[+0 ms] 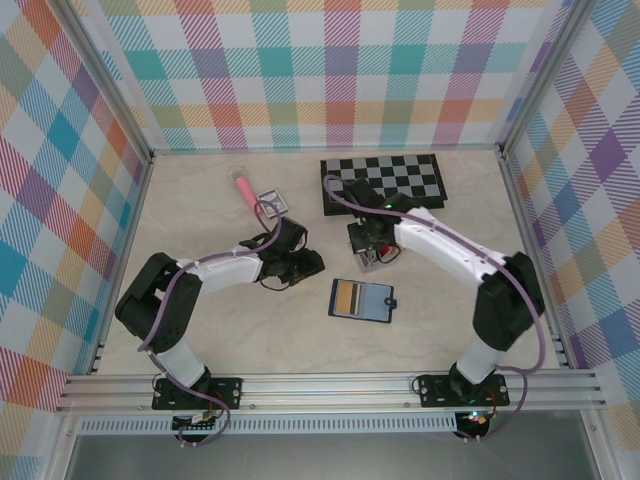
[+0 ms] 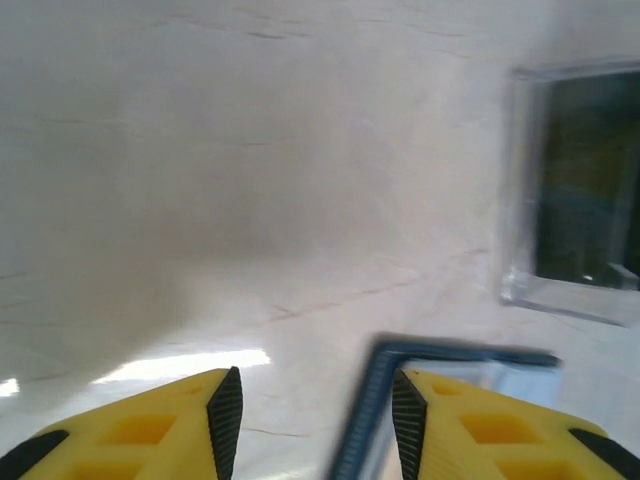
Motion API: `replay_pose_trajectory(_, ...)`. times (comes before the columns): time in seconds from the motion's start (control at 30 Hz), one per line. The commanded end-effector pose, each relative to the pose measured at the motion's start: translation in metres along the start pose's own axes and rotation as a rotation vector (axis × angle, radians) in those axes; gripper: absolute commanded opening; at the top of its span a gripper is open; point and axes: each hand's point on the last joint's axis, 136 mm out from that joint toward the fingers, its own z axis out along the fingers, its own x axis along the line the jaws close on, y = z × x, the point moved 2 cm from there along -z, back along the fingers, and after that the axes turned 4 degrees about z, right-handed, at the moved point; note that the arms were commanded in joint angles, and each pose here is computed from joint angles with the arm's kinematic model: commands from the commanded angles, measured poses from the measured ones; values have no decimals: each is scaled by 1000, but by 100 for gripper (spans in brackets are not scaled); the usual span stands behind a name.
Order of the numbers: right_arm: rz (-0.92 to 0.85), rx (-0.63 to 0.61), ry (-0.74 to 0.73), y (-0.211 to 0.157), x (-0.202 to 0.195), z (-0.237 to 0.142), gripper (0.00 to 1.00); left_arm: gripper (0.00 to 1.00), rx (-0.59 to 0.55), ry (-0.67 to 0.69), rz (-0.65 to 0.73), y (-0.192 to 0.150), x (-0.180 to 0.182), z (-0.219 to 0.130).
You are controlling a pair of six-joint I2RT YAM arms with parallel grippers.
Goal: Put the credit cards into the card holder
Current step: Pick up the credit card from the storage box.
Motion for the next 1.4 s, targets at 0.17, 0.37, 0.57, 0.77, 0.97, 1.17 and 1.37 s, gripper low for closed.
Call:
replay_pose_trajectory(0.17, 396, -74, 633, 4, -1, -53, 3, 55, 40, -532, 15, 18, -100, -31)
replay_pose_trajectory(0.37, 483, -94, 849, 2, -8, -67, 4, 58, 83, -728, -2, 24, -134, -38)
replay_pose_trajectory(0.57, 534, -83, 939, 2, -13, -65, 4, 51, 92, -782, 19, 24, -143, -45)
replay_pose_trajectory(0.77, 549, -52, 978, 0, -14, -60, 4, 33, 94, -816, 34, 25, -149, -50)
replay_pose_trajectory(0.97, 558, -15, 987, -4, -13, -51, 5, 29, 96, -862, 56, 24, -156, -59)
replay_pose_trajectory(1.17, 578, 1, 978, -4, -15, -43, 5, 27, 98, -876, 59, 22, -156, -62)
replay_pose_trajectory(1.37, 602, 30, 824, -20, -30, -27, 10, 9, 90, -832, 41, 18, -145, -58)
